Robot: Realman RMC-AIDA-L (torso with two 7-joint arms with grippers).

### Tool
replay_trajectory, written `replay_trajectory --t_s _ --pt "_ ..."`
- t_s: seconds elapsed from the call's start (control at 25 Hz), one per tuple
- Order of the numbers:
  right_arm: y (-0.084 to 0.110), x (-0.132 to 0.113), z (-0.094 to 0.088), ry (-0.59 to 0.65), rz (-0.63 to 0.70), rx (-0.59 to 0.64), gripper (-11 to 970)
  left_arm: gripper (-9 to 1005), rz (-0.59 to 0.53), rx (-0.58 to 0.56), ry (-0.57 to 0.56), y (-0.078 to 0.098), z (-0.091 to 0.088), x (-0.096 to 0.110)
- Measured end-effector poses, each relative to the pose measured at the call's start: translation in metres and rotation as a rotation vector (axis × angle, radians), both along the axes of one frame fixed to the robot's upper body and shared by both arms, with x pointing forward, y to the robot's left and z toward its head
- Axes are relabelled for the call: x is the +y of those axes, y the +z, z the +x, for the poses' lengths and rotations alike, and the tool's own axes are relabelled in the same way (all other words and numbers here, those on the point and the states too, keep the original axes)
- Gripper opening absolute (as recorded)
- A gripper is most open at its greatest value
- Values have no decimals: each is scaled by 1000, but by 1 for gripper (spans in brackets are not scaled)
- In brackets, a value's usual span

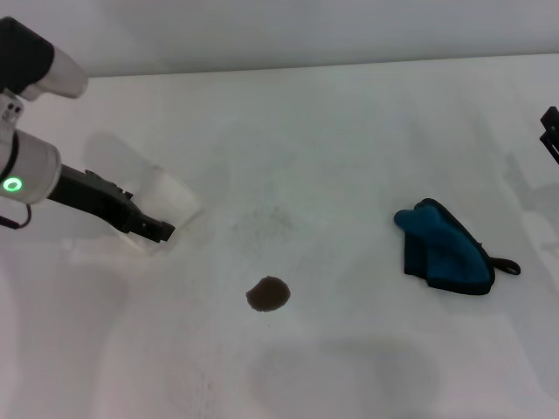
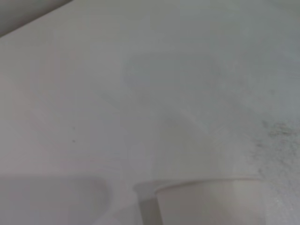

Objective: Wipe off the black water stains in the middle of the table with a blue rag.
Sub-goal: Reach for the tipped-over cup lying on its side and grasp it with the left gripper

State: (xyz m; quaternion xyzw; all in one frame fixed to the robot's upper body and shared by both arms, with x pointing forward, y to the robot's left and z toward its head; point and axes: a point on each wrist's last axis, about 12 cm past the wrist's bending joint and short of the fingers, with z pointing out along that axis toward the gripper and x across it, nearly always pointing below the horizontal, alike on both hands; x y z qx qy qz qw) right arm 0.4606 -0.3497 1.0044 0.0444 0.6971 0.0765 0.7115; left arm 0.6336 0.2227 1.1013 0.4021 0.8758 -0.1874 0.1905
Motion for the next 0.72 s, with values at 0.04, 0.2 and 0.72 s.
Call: replay_trajectory --t_s 0.04,0.2,0.72 --pt "0 -1 0 -1 -2 0 832 855 0 -2 1 -3 -1 -1" --pt "0 -2 -1 -3 -6 -1 831 851 6 -17 13 -10 -1 -2" --pt "1 -2 1 -2 -7 1 831 836 -11 -64 23 -18 0 -6"
